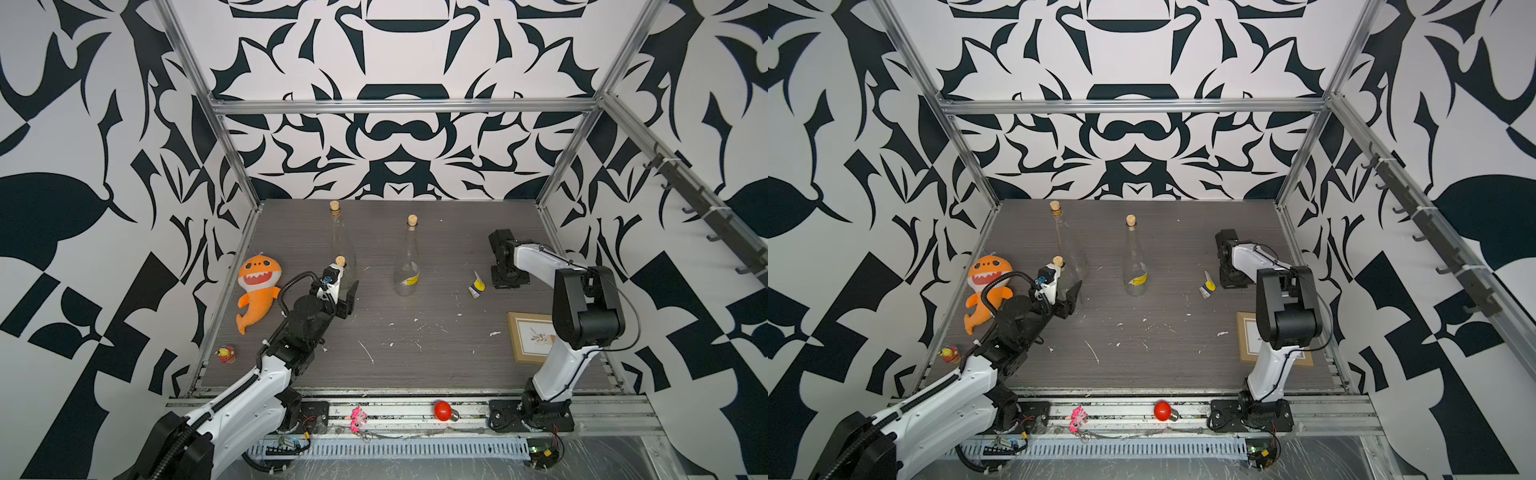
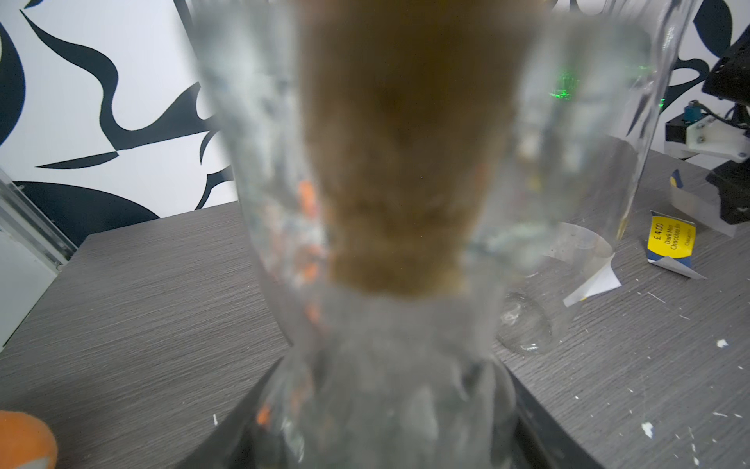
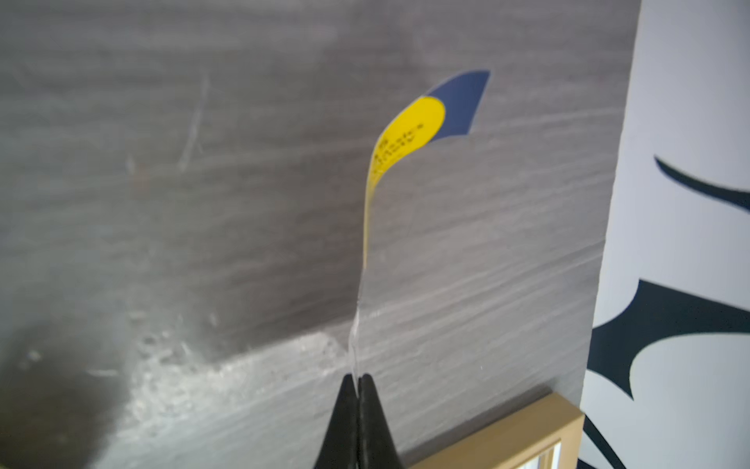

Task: Remove the label from the bottle
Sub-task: Place the bottle at the center of the board.

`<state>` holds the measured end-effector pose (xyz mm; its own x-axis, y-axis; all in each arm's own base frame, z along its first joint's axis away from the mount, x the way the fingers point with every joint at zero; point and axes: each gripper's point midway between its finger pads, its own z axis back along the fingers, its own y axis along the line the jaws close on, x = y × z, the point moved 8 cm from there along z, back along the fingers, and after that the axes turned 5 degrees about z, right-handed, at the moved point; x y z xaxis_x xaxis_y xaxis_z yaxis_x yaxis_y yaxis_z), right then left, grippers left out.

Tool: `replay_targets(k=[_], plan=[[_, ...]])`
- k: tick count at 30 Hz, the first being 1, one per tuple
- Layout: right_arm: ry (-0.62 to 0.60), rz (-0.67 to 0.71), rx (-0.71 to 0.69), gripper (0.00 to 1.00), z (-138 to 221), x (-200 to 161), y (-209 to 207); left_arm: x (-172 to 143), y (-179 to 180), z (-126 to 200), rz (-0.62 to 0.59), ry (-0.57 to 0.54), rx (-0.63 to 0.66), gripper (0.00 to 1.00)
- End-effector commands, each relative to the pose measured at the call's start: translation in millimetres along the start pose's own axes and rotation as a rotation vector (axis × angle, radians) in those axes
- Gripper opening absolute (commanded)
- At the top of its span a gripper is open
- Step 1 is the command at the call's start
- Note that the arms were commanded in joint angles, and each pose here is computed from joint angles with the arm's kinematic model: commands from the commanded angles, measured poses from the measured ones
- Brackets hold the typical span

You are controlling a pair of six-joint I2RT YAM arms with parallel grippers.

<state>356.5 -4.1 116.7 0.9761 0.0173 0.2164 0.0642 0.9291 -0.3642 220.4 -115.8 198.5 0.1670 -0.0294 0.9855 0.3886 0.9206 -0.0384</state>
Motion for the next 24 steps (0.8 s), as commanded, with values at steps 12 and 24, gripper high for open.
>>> replay_targets(k=[12, 24], plan=[[-0.021, 0.030, 0.085, 0.17, -8, 38, 14, 23, -3, 4, 0.032, -0.095, -0.038, 0.86], [-0.014, -0.010, 0.250, 0.23, -18, 42, 22, 28, -4, 9, 0.036, -0.105, -0.052, 0.99]])
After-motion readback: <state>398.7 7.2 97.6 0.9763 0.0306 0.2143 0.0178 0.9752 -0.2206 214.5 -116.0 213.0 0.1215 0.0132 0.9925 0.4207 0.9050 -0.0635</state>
